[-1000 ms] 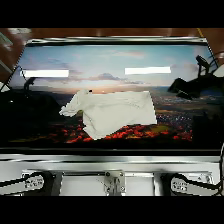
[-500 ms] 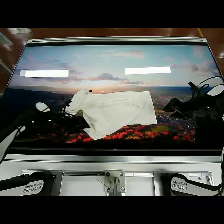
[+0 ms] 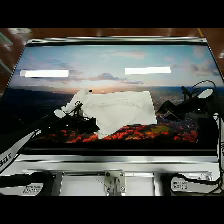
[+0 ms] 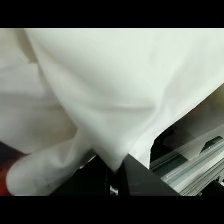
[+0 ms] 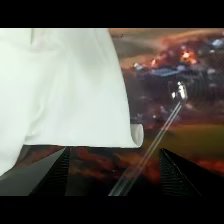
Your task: Fold the shirts.
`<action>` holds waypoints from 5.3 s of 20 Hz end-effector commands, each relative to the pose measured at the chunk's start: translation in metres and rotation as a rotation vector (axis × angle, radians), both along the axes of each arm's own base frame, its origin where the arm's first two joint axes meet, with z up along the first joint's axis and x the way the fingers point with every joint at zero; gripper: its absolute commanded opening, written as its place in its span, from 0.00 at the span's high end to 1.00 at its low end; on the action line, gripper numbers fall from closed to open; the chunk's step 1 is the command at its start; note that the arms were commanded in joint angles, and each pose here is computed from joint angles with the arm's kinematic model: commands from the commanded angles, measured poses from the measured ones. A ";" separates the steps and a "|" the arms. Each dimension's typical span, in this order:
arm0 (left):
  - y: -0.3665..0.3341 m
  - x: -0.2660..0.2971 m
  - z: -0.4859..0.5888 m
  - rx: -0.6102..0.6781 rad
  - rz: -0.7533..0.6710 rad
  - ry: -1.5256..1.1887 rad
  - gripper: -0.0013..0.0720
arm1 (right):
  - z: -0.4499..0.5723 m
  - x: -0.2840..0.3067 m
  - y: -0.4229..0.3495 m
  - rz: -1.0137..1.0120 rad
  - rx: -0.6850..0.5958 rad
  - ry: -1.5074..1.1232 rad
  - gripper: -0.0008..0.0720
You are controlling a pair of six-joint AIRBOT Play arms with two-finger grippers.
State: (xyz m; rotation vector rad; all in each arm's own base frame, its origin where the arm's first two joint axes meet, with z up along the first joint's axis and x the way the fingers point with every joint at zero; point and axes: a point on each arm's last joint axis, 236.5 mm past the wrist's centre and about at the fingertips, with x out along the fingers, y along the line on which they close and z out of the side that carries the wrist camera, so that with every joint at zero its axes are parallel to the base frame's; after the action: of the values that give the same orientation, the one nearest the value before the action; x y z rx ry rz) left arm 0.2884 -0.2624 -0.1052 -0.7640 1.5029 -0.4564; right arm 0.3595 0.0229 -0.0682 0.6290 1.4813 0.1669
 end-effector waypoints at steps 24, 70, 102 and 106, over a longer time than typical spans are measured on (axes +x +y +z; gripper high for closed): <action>0.116 0.004 0.523 0.080 0.054 -1.438 0.93 | 0.439 -0.008 0.083 0.078 0.058 -1.199 0.90; 0.305 0.089 0.076 0.287 0.109 -0.006 0.14 | 0.061 -0.001 -0.043 0.026 -0.053 0.076 0.19; 0.225 0.138 0.048 0.330 -0.016 -0.196 0.93 | -0.038 -0.081 0.056 0.075 0.108 0.274 0.06; 0.223 0.139 0.078 0.335 -0.014 -0.262 0.93 | -0.051 -0.064 0.074 0.035 0.040 0.219 0.06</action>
State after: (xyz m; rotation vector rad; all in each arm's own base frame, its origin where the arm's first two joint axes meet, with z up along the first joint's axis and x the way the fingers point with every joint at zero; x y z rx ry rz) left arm 0.4266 -0.0376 -0.0482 -0.4301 1.3382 -0.2763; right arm 0.2868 0.0841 -0.1078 0.6708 1.7484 0.2097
